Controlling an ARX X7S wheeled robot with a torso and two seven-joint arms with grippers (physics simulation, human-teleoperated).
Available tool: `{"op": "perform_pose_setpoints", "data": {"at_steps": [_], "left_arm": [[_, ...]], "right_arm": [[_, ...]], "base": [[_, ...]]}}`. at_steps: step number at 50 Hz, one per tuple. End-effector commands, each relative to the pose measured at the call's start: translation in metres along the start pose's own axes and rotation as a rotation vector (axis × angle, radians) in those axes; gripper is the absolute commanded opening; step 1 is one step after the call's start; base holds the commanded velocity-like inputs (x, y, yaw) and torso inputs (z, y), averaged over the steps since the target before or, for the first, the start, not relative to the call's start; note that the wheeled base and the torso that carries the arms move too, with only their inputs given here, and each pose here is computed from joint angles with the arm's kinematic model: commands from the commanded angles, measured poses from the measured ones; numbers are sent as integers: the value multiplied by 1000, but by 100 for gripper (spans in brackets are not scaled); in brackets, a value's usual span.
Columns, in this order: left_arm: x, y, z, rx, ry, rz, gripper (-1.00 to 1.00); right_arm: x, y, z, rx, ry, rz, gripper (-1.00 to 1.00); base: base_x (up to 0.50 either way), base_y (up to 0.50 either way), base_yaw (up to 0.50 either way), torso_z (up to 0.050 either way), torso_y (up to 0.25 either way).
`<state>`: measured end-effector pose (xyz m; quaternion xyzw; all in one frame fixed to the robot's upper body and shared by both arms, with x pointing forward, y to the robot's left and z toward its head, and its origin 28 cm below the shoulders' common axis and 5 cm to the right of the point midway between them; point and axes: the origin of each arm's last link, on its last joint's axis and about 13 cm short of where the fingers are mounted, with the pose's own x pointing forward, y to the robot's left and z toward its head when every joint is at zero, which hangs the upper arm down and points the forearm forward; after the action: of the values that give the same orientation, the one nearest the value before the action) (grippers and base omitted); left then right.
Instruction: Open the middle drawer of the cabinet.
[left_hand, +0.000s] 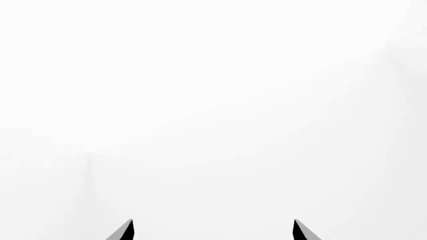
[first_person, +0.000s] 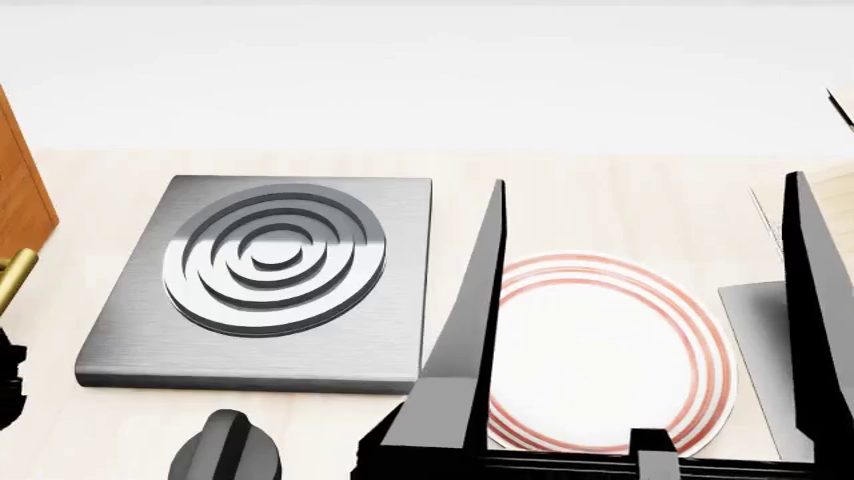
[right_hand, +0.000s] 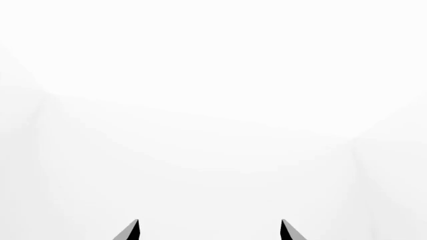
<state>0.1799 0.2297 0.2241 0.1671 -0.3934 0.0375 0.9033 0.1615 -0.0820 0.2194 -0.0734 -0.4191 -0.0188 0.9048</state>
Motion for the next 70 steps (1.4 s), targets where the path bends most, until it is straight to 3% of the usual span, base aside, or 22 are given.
{"op": "perform_pose_setpoints", "data": {"at_steps": [1, 6, 9, 13, 15, 20, 30, 39, 43, 70], "left_arm": [[17, 19, -14, 198, -3, -118, 100], [25, 22, -22, 257, 18, -163, 100], [27, 23, -27, 350, 8, -243, 100], [29, 24, -29, 405, 10, -316, 100], [31, 25, -30, 416, 25, -337, 100], [33, 27, -30, 357, 136, -359, 100], [32, 26, -55, 473, 205, -491, 100], [37, 26, -80, 541, 269, -564, 100], [33, 24, -89, 550, 328, -657, 100], [47, 25, -138, 722, 414, -704, 100]], "right_arm": [[1, -5, 0, -30, 0, -20, 100], [0, -7, -1, -31, 3, -28, 100], [0, -8, -1, -32, 5, -31, 100], [0, -8, -1, -30, 8, -31, 100], [1, -7, -1, -29, 9, -29, 100], [1, -7, -1, -26, 11, -29, 100], [2, -7, -2, -26, 13, -29, 100], [1, -8, -2, -27, 18, -28, 100], [1, -8, -2, -27, 18, -25, 100], [1, -8, -3, -29, 28, -15, 100]], "base": [[0, 0, 0, 0, 0], [0, 0, 0, 0, 0], [0, 0, 0, 0, 0], [0, 0, 0, 0, 0], [0, 0, 0, 0, 0], [0, 0, 0, 0, 0], [0, 0, 0, 0, 0], [0, 0, 0, 0, 0], [0, 0, 0, 0, 0], [0, 0, 0, 0, 0]]}}
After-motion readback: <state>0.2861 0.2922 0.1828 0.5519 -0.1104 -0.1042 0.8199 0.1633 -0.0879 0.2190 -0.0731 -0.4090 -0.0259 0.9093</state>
